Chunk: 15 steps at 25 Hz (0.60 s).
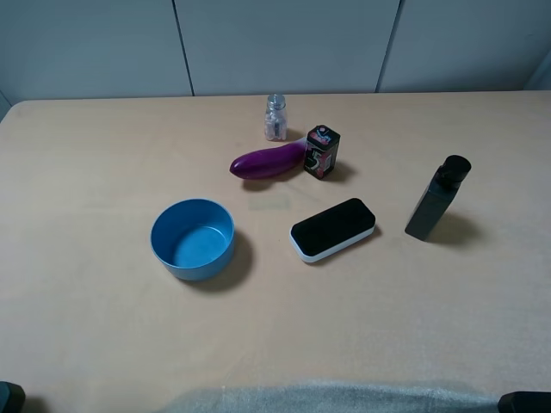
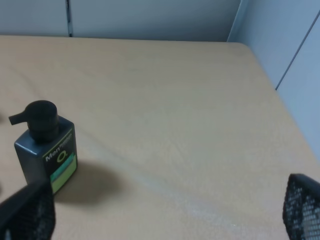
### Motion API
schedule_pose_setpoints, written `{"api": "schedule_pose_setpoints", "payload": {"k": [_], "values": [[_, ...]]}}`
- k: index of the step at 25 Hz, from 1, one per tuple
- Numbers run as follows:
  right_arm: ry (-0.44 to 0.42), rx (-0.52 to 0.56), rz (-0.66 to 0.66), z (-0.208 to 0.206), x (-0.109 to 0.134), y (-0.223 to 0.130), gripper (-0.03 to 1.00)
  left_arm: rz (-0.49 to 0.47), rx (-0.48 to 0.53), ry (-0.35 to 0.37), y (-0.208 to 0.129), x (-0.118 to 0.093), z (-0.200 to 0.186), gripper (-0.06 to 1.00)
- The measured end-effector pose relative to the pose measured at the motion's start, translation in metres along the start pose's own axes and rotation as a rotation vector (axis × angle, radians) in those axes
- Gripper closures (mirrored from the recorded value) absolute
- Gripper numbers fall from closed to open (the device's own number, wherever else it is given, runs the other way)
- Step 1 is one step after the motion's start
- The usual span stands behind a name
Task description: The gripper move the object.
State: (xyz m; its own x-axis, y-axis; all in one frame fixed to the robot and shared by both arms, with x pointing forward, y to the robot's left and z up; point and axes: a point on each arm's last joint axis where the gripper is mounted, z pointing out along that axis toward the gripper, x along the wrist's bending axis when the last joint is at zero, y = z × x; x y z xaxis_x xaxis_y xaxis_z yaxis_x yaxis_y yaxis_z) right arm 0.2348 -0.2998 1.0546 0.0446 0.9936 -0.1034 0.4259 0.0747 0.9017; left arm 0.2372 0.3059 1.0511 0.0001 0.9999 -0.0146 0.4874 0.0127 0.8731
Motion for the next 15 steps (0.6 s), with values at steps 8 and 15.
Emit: {"api": "schedule_pose_setpoints", "payload": {"k": [8, 15], "values": [[0.0, 0.0, 0.0, 0.0, 0.0, 0.0, 0.27, 0.016, -0.037, 0.02, -0.0018, 0.002, -0.0038, 0.21], [0.0, 0.0, 0.0, 0.0, 0.0, 0.0, 0.27, 0.019, -0.039, 0.026, -0.0018, 0.0025, -0.0036, 0.21]]}}
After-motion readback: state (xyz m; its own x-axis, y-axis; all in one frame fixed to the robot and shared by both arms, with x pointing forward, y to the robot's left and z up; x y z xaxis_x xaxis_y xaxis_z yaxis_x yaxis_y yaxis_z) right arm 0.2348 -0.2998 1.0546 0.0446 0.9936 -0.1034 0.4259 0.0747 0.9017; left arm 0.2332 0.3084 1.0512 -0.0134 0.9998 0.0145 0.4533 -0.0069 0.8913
